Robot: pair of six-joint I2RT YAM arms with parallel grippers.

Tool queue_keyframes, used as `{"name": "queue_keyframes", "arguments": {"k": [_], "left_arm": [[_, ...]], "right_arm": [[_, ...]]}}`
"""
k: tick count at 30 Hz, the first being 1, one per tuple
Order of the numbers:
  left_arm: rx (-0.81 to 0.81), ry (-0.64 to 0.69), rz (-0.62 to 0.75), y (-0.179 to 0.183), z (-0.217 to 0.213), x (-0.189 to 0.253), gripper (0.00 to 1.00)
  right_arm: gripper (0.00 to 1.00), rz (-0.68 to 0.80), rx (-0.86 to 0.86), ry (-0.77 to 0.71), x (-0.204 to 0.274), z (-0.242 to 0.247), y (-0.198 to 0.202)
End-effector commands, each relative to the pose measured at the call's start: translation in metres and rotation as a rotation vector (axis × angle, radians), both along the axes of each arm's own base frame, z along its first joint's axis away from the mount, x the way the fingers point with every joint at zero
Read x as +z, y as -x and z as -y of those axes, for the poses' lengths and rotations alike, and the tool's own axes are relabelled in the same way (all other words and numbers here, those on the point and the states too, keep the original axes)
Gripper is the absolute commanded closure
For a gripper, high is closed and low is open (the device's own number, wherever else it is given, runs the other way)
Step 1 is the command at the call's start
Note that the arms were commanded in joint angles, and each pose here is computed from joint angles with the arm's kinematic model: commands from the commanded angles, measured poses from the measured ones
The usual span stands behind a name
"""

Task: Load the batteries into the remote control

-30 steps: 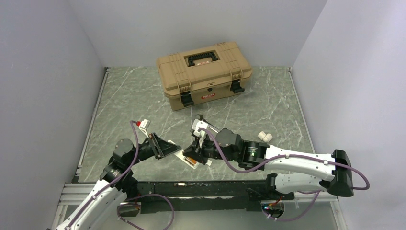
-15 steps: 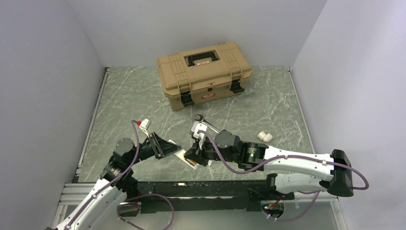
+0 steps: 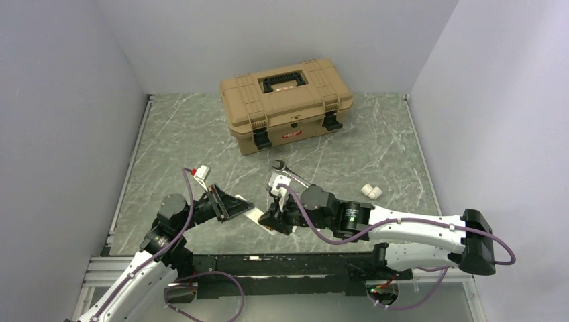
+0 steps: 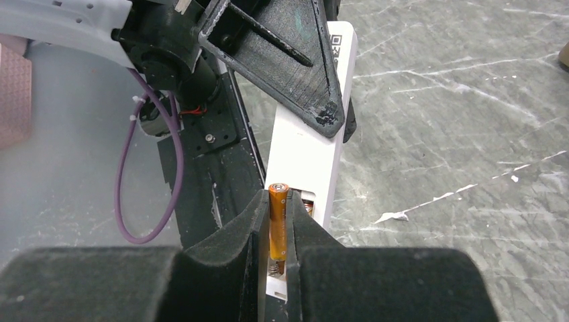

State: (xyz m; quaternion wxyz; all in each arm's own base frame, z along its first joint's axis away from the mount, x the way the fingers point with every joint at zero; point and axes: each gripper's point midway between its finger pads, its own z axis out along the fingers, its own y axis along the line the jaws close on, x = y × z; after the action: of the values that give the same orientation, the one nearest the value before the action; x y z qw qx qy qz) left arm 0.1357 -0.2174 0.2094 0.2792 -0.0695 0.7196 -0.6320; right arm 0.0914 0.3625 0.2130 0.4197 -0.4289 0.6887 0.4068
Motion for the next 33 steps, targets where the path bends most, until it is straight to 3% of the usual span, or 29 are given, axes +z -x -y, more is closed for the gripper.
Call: {"name": "queue_keyframes", "arguments": {"k": [1,33], "left_arm": [[-0.002,0.065,0.063,0.001,0.000,0.028,1.00],[0.002,0.071,0.057,-0.002,0.001,0.030,1.00]], "right_arm": [[1.00,0.010,-0.017,-0.054,0.012,-0.003,-0.002],[1.00,-0.014,-0.038,-0.012,-0.006,0.009,0.001]]}}
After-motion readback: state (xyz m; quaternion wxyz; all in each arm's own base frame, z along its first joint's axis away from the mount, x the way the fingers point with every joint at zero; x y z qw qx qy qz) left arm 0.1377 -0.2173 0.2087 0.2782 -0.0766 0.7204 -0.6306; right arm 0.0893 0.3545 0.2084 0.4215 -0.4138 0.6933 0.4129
